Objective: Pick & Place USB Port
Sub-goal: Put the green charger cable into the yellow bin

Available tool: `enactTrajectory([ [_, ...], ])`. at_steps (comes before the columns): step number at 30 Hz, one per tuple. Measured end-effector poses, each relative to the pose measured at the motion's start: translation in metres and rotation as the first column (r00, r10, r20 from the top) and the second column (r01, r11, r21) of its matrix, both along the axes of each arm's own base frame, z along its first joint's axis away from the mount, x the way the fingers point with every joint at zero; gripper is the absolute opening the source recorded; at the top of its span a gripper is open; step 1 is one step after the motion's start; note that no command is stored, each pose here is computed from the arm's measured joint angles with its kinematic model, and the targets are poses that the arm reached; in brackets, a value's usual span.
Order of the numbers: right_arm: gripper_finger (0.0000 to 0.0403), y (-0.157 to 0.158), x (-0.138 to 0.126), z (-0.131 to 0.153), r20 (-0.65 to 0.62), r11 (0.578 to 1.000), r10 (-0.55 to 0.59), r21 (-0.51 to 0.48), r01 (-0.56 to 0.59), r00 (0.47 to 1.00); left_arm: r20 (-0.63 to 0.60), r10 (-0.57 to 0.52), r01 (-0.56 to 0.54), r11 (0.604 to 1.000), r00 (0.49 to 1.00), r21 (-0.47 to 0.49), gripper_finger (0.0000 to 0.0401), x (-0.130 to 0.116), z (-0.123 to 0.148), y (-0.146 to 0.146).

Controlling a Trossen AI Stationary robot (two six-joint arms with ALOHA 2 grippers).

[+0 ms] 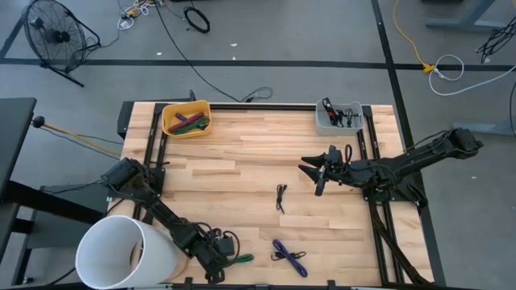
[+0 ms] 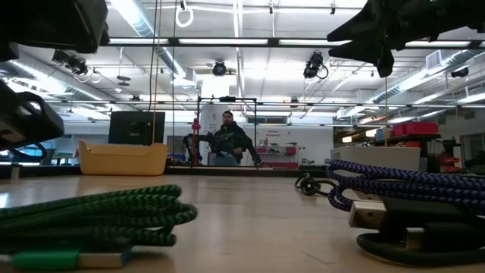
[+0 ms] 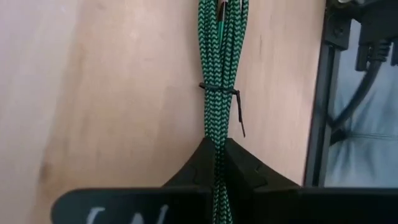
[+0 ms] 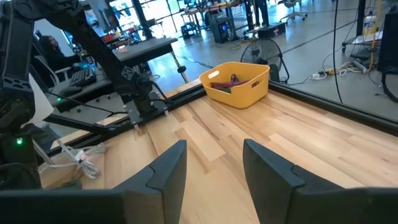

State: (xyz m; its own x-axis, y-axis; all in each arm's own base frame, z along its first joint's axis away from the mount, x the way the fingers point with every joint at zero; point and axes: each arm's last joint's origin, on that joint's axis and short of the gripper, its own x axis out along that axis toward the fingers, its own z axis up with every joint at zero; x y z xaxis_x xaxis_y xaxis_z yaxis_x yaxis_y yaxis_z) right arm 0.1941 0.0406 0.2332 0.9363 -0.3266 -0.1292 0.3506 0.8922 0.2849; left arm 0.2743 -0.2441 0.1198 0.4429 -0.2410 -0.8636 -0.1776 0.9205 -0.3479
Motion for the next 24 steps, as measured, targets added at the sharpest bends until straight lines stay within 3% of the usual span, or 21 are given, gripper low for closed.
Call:
enactTrajectory([
  [6,0.016,0.0,-0.001,-0.003,-0.023,1.0,-0.003,0.015,0.003,1.0,0.019,0.026,-0.028,0.994,0.999,0.108,0.0015,0.002,0.01,0.017],
  [9,0.016,0.0,-0.001,-0.004,-0.029,1.0,-0.003,0.013,0.004,1.0,-0.006,0.045,-0.042,0.972,0.999,0.23,0.0014,-0.008,0.022,0.031],
  [18,0.016,0.0,-0.001,-0.004,-0.03,1.0,-0.003,0.013,0.004,1.0,-0.055,0.147,-0.099,0.856,0.988,0.507,0.0014,-0.032,0.072,0.084],
  [24,0.016,0.0,-0.001,-0.004,-0.026,1.0,-0.005,0.023,0.006,1.0,-0.122,0.239,-0.102,0.746,0.963,0.659,0.0014,-0.041,0.094,0.131],
])
